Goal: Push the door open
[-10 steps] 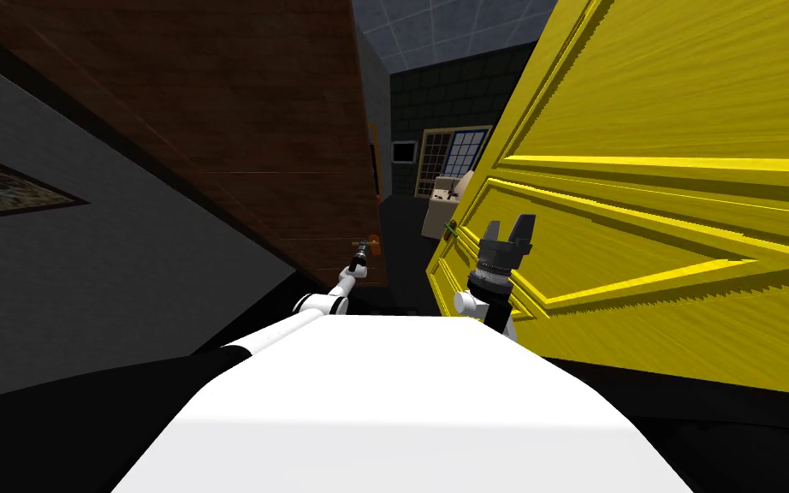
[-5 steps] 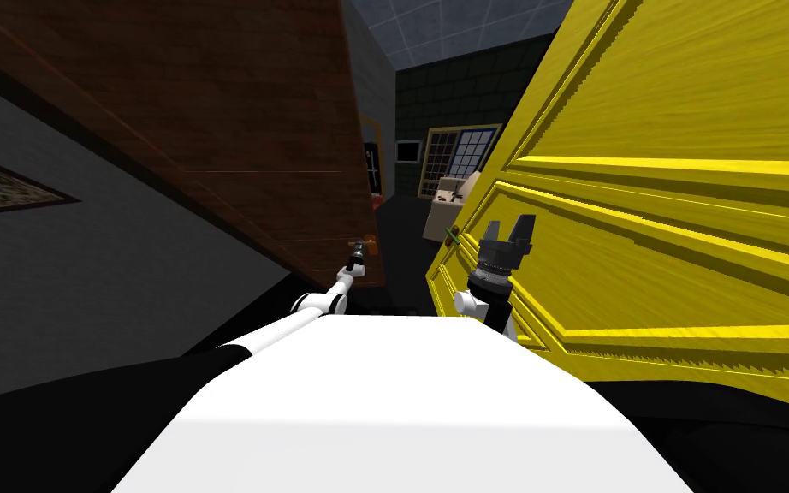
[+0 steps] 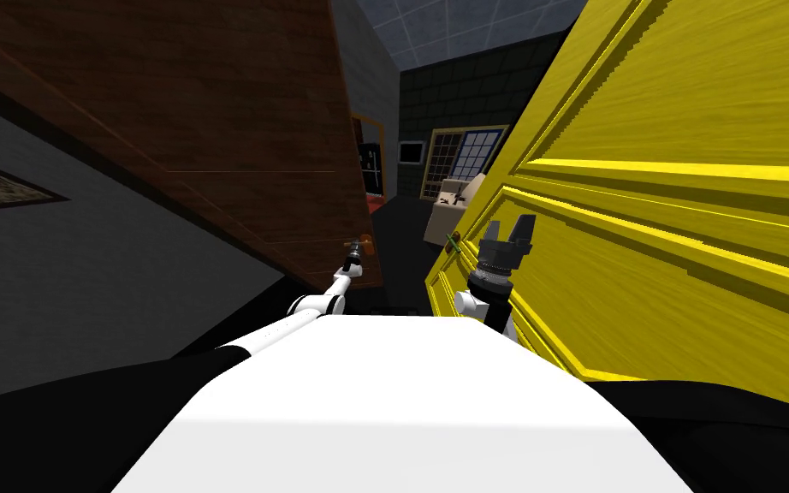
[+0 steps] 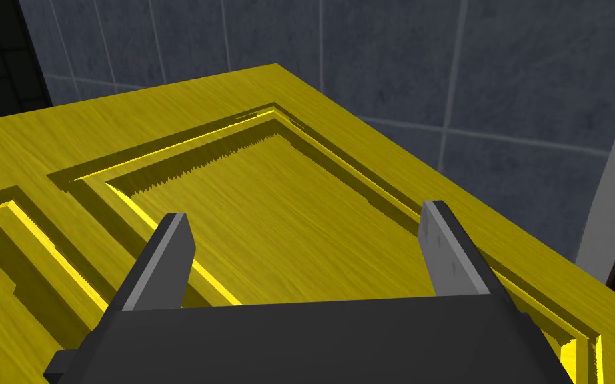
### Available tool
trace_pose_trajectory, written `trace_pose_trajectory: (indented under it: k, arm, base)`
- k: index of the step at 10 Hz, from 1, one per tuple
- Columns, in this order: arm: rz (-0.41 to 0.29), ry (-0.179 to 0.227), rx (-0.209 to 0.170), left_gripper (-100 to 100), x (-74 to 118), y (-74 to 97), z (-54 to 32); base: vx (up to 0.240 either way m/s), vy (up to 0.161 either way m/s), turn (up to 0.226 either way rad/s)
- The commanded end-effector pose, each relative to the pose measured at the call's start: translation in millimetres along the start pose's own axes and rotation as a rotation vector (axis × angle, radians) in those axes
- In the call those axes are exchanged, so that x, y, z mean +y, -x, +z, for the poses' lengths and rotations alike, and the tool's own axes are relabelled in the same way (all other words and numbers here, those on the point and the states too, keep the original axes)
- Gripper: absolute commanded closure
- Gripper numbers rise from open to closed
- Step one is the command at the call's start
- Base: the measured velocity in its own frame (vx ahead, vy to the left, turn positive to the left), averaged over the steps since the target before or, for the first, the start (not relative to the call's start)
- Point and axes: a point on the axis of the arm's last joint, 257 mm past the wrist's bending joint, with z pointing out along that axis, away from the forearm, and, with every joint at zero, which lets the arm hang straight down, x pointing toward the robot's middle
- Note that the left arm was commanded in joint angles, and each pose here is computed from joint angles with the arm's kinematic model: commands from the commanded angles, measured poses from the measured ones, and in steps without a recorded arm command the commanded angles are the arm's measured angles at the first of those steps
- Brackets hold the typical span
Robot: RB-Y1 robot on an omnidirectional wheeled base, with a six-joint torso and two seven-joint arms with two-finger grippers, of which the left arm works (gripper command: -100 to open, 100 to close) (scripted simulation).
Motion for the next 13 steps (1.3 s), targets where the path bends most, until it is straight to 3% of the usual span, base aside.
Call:
trace_pose_trajectory:
  k: [1,7,13]
  arm:
    - [0.000,0.000,0.000,100,0.0,0.0,0.0]
    - [0.009,-0.013,-0.049,100,-5.8,-6.2,2.2]
    - [0.000,-0.008,-0.080,100,-3.9,-26.4,-0.2]
  base:
    - [0.056,-0.045,0.039]
    - [0.178,-0.038,0.126]
    - [0.187,-0.055,0.131]
